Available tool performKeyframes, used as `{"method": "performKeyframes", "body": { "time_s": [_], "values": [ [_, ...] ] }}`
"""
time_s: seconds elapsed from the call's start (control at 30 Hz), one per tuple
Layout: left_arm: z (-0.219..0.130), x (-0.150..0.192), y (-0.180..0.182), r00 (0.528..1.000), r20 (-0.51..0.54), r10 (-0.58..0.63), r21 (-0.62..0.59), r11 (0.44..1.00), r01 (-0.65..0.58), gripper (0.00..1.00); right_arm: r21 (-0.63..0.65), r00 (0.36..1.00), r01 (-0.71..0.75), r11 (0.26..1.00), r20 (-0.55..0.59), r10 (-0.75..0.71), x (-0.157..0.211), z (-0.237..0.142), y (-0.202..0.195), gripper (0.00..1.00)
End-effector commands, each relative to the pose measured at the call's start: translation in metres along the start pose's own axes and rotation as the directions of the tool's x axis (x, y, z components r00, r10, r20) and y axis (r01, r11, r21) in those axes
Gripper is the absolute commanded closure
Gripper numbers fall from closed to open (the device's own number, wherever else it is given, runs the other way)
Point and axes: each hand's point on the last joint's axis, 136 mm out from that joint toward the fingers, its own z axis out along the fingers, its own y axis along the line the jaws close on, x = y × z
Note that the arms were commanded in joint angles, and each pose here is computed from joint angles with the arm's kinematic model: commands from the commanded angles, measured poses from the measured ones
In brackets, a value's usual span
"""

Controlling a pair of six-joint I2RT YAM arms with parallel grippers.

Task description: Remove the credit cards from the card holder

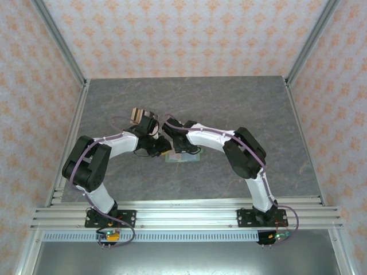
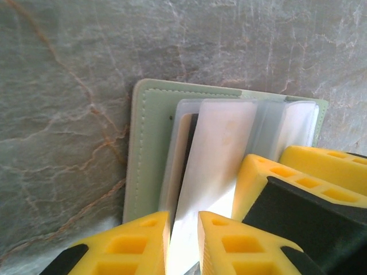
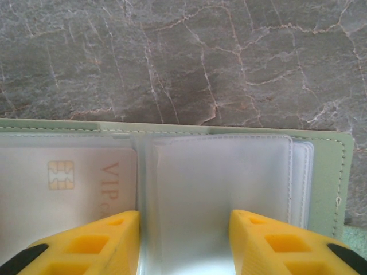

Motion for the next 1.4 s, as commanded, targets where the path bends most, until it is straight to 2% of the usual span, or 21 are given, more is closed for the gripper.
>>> {"method": "performKeyframes", "body": {
  "time_s": [0.0, 0.17, 0.5, 0.93, 1.23, 1.37],
  "values": [
    [0.006, -0.002, -0.014, 1.000, -0.015, 0.008, 0.053, 0.999, -0.007, 0.79, 0.086, 0.997, 0.012, 0.996, -0.081, -0.005, 0.026, 0.025, -0.022, 0.56],
    [0.008, -0.002, -0.009, 1.000, -0.015, 0.009, 0.026, 1.000, -0.008, 0.78, 0.087, 0.997, 0.011, 0.996, -0.082, -0.004, 0.026, 0.025, -0.022, 0.56],
    [0.009, 0.000, -0.022, 0.999, -0.037, 0.019, 0.095, 0.995, -0.015, 0.76, 0.060, 0.996, -0.009, 0.998, -0.084, 0.014, 0.026, 0.024, -0.022, 0.57],
    [0.002, -0.001, -0.031, 0.999, -0.025, 0.029, 0.127, 0.992, -0.026, 0.80, 0.034, 0.995, -0.062, 0.998, -0.083, 0.064, 0.023, 0.025, -0.028, 0.64],
    [-0.009, -0.006, -0.009, 0.998, 0.020, 0.058, -0.036, 0.998, -0.057, 0.77, 0.092, 0.993, -0.048, 0.995, -0.100, 0.058, 0.030, 0.034, -0.038, 0.66],
    [-0.007, -0.006, -0.004, 0.998, 0.018, 0.055, -0.054, 0.997, -0.054, 0.74, 0.096, 0.993, -0.044, 0.994, -0.104, 0.054, 0.032, 0.036, -0.039, 0.66]
  ]
}}
